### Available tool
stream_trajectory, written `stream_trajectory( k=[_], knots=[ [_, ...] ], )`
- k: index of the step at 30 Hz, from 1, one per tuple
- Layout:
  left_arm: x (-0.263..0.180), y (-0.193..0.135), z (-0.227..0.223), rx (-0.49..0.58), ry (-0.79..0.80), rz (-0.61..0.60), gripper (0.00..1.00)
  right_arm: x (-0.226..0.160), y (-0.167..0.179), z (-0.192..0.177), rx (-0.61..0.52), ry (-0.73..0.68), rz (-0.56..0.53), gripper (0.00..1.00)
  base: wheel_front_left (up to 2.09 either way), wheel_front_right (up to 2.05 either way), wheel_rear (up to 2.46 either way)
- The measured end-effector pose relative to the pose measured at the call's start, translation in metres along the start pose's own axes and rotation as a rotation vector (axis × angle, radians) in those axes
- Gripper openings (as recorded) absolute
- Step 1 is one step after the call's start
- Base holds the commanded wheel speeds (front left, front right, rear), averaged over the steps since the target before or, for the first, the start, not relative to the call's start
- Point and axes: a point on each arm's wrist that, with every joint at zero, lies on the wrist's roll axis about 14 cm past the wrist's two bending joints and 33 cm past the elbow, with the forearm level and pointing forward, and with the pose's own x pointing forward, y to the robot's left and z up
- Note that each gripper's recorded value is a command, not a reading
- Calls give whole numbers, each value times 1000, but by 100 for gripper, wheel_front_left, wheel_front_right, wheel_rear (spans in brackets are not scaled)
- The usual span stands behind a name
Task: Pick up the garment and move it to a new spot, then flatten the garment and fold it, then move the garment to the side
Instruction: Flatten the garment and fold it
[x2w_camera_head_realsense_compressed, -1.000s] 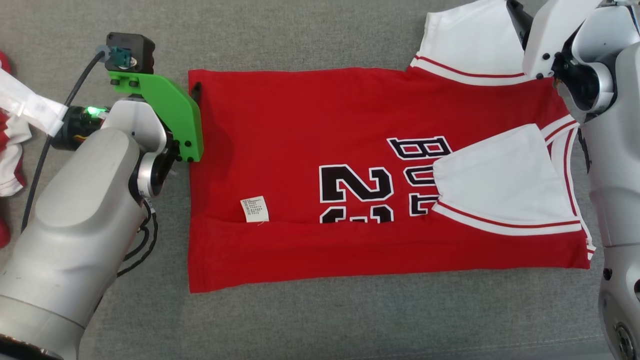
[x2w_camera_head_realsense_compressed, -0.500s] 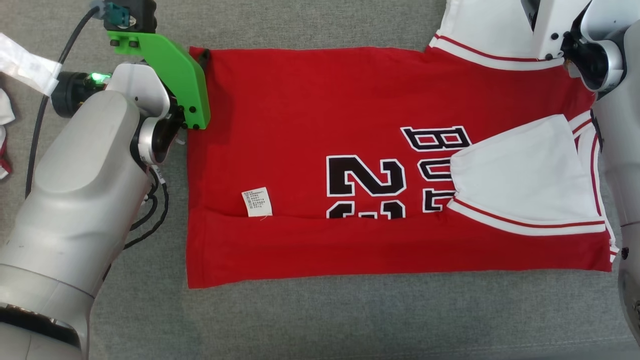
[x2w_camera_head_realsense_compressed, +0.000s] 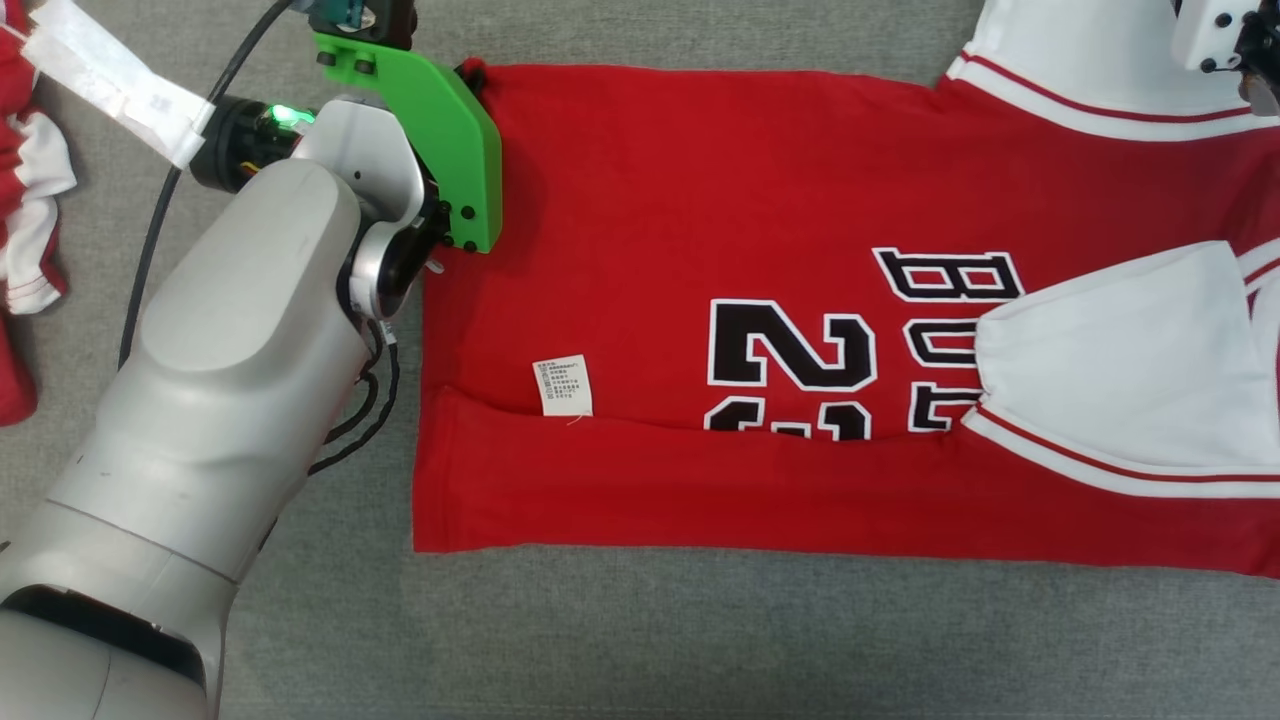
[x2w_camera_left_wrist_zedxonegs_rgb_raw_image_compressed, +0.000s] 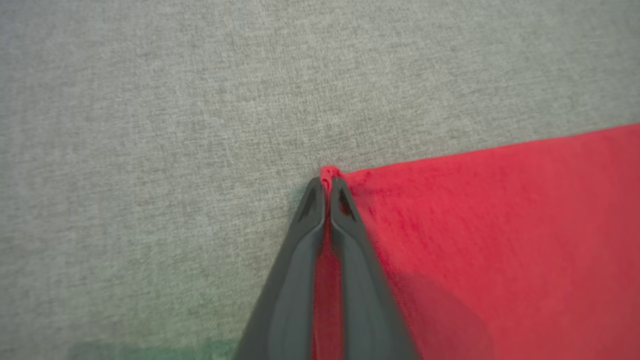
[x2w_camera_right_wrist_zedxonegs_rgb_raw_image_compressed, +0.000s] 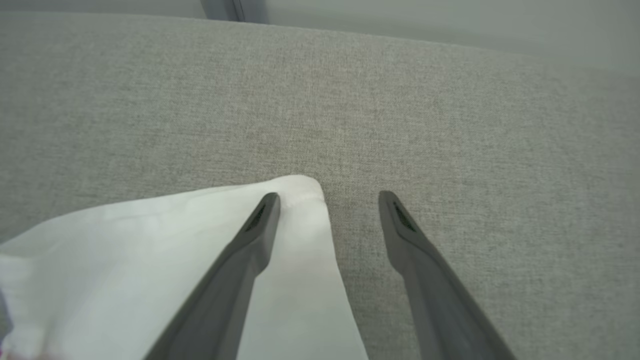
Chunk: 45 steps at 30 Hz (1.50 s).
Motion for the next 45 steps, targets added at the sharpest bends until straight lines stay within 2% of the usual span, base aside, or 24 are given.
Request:
stream_trajectory(
  k=[9, 11, 12, 13, 22, 33, 45],
  knots=[
    [8, 0, -4, -8, -36, -12, 0, 31, 19, -21, -74, 161, 25, 98, 0, 0, 0],
    [9, -1, -6, -11, -37, -14, 0, 33, 20, -24, -74, 192, 29, 29, 0, 0, 0],
    [9, -1, -6, -12, -39, -15, 0, 33, 20, -24, -78, 194, 30, 4, 0, 0, 0],
    [9, -2, -5, -10, -42, -16, 0, 32, 20, -21, -86, 184, 32, 0, 0, 0, 0],
    [1, -3, 17, -1, -167, 17, 0, 16, 17, 0, -53, -4, 34, 0, 0, 0, 0],
    [-26, -2, 36, 10, -323, 59, 0, -21, 19, 20, -17, -209, 61, 0, 0, 0, 0],
    [-65, -22, 19, 81, -397, 40, 0, -78, 10, -17, -16, -243, 92, 0, 0, 0, 0]
  ],
)
